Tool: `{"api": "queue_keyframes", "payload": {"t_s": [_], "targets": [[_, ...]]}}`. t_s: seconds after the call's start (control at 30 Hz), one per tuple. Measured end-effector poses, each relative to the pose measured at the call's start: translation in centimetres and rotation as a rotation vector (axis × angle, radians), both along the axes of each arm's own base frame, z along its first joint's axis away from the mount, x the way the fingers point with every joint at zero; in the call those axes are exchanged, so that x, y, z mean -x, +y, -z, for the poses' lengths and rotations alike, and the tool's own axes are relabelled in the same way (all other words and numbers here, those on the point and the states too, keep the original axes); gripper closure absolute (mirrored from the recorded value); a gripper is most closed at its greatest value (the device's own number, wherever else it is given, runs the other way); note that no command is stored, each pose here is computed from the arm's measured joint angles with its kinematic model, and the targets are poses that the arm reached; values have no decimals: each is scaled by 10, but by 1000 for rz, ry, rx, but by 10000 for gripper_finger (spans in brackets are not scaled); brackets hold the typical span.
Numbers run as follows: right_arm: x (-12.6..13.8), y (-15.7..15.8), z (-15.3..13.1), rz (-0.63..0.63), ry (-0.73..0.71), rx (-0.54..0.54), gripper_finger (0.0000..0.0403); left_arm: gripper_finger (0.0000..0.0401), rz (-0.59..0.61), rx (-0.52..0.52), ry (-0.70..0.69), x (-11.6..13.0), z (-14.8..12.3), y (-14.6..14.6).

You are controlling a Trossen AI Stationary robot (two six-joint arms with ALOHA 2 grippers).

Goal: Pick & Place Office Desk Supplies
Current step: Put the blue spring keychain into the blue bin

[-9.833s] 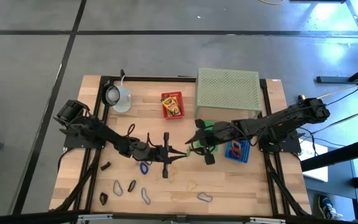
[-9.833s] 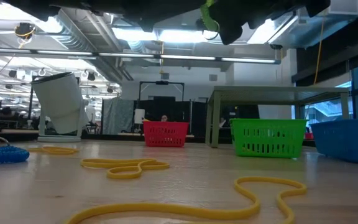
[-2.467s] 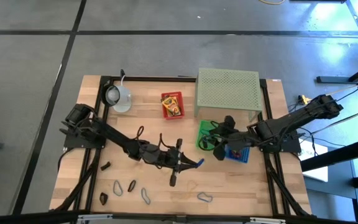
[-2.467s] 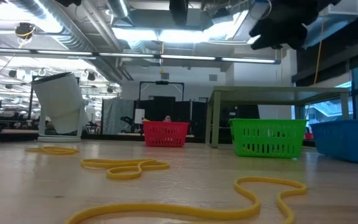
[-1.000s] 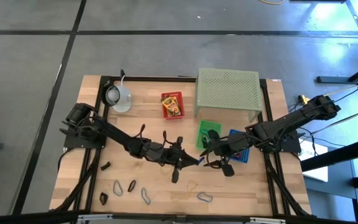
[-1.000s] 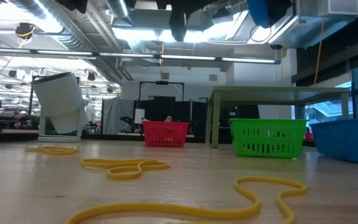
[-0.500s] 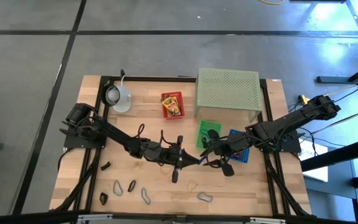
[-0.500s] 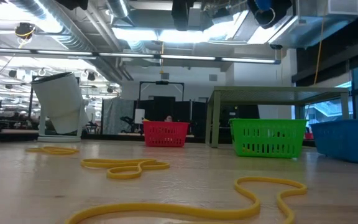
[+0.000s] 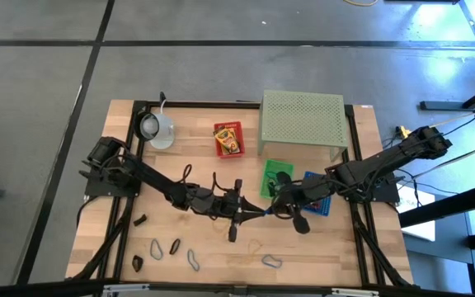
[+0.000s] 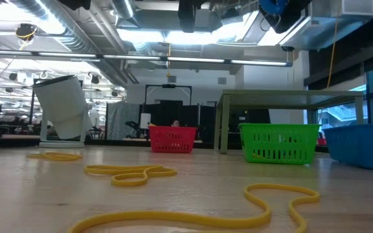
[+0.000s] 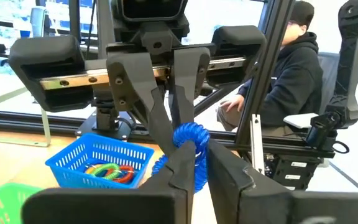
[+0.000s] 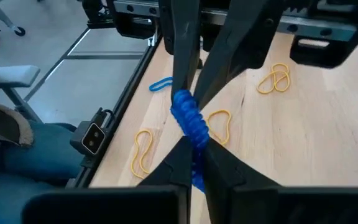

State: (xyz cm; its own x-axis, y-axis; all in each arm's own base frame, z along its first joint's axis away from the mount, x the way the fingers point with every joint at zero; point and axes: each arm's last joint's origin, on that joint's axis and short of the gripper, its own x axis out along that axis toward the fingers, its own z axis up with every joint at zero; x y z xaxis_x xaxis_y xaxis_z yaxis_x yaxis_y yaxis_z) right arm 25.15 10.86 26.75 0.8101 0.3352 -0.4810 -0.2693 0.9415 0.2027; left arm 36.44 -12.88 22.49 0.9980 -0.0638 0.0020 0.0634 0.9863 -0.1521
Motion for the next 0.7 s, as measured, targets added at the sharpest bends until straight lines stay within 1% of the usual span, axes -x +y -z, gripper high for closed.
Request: {"api": "queue_keyframes", "payload": {"t_s": [0.1, 0.23, 0.4, 0.53, 0.7], "targets": [[0, -1, 1, 42, 21, -23, 380, 343, 4, -1, 5, 1, 1, -2], [5, -7, 0, 86, 74, -44, 390, 296, -3, 5, 33, 1, 3, -3], [22, -19, -3, 158, 174, -58, 385, 246, -55, -15, 87, 2, 9, -2], [46, -31, 0, 295, 323, -6, 380, 229, -65, -4, 116, 2, 12, -1], [78, -43, 11, 543, 550, 89, 379, 226, -65, -6, 126, 2, 13, -1]]}}
